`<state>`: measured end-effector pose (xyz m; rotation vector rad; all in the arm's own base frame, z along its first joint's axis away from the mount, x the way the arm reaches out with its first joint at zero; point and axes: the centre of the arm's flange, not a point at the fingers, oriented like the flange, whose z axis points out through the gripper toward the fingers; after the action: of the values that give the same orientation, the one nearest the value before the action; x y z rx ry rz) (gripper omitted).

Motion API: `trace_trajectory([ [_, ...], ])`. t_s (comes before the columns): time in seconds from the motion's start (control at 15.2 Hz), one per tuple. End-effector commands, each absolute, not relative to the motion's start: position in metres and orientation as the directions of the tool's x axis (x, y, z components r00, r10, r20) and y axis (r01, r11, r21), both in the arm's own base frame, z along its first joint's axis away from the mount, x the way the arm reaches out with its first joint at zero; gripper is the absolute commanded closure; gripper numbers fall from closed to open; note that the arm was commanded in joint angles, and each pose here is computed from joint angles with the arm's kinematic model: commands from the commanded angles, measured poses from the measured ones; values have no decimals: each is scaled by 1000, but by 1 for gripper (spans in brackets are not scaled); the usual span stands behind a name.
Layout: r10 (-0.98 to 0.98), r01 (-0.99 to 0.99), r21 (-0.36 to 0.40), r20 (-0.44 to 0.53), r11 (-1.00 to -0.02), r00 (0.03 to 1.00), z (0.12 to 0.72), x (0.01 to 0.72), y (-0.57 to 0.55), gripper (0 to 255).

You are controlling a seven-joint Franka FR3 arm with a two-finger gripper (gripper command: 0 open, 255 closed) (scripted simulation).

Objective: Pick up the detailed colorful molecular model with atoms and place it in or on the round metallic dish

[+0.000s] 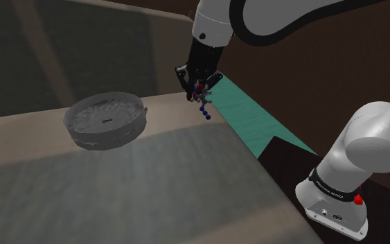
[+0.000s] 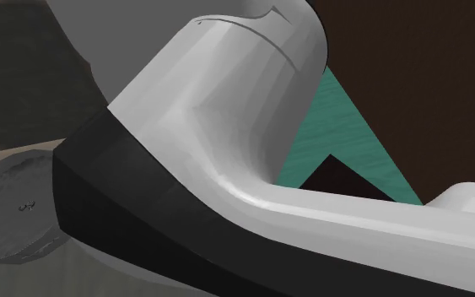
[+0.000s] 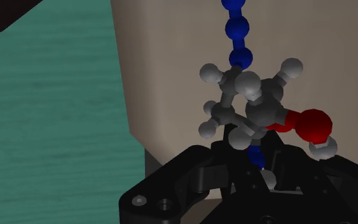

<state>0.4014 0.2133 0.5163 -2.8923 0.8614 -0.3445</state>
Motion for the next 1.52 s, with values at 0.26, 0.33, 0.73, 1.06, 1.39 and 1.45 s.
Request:
trace_trajectory([
  [0.26,-550,-527,-163,186,-834,814,537,401,213,255],
  [0.33,-550,-527,-163,186,-834,814,543,401,213,255],
  [0.73,-550,-527,-163,186,-834,814,574,401,213,255],
  [1.06,-550,-527,-163,186,-834,814,601,401,213,255],
  [1.39,-550,-527,-163,186,-834,814,627,401,213,255],
  [1.45,-550,-527,-163,186,-834,814,633,401,213,255],
])
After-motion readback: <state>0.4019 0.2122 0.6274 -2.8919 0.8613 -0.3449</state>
